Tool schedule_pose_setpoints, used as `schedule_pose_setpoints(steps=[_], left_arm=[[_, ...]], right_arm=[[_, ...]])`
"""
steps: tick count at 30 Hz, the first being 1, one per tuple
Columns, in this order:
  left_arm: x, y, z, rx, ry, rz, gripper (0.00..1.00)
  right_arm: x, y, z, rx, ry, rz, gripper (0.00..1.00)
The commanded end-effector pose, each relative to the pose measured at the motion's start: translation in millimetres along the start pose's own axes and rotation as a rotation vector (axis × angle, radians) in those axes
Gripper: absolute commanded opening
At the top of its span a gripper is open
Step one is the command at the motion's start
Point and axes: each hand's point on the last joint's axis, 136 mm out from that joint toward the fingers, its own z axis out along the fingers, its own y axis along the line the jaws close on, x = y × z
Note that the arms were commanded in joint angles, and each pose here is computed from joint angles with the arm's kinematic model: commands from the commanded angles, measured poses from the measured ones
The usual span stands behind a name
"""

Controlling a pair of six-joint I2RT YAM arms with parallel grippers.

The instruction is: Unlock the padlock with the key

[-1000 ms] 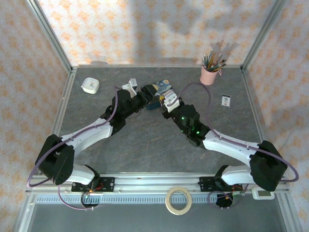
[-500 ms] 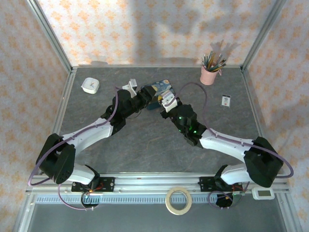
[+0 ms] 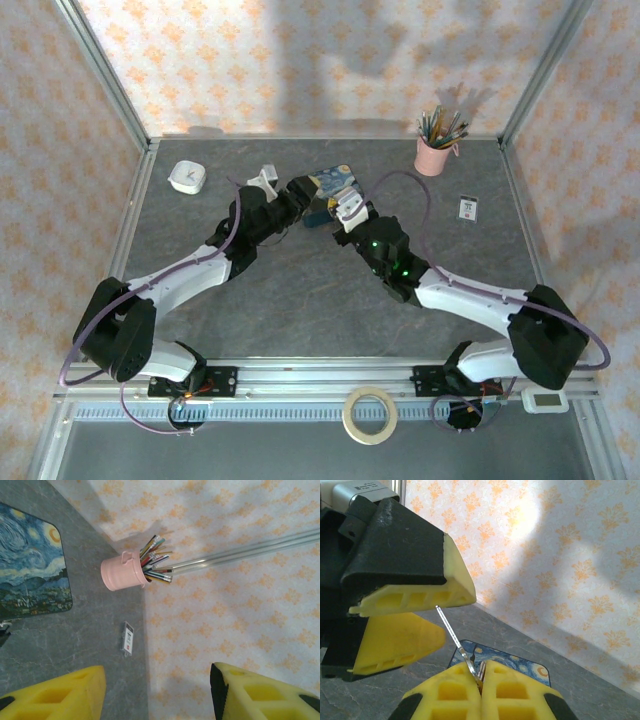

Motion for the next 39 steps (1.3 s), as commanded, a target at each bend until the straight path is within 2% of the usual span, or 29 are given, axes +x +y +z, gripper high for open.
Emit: schedule_pose_setpoints(steps=[1,19,27,30,34,39], left_arm=[[-10.6,-11.0,-8.8,0.021,-0.043,0.014,0.55],[5.9,-28.8,-6.2,0.1,0.01,-0.038,0.55],[13.9,-20.3,-2.3,0.1,0.03,-0.07,0.48],[17.4,-20.9,0.0,0.113,0.045,-0.082,0.4],[16.8,-23.8,0.9,0.117,0.045,-0.073,0.2],[17.0,-18.9,3.2,0.1,0.043,-0.068,0.01]], right_arm=[[-5.9,-2.4,-8.6,-0.003,-0.019,0.031,0.0],[6.0,15.0,11.8,-0.06,0.009,0.02,0.0],[3.4,14.8,16.8,-0.051,-0.001,0.005,0.0],[6.9,15.8,19.4,-0.05,0.008,-0.003,0.0],[8.6,15.6,20.2,-0.041,0.013,-0.017,0.0],[3.9,14.8,17.1,-0.035,0.0,-0.06,0.0]])
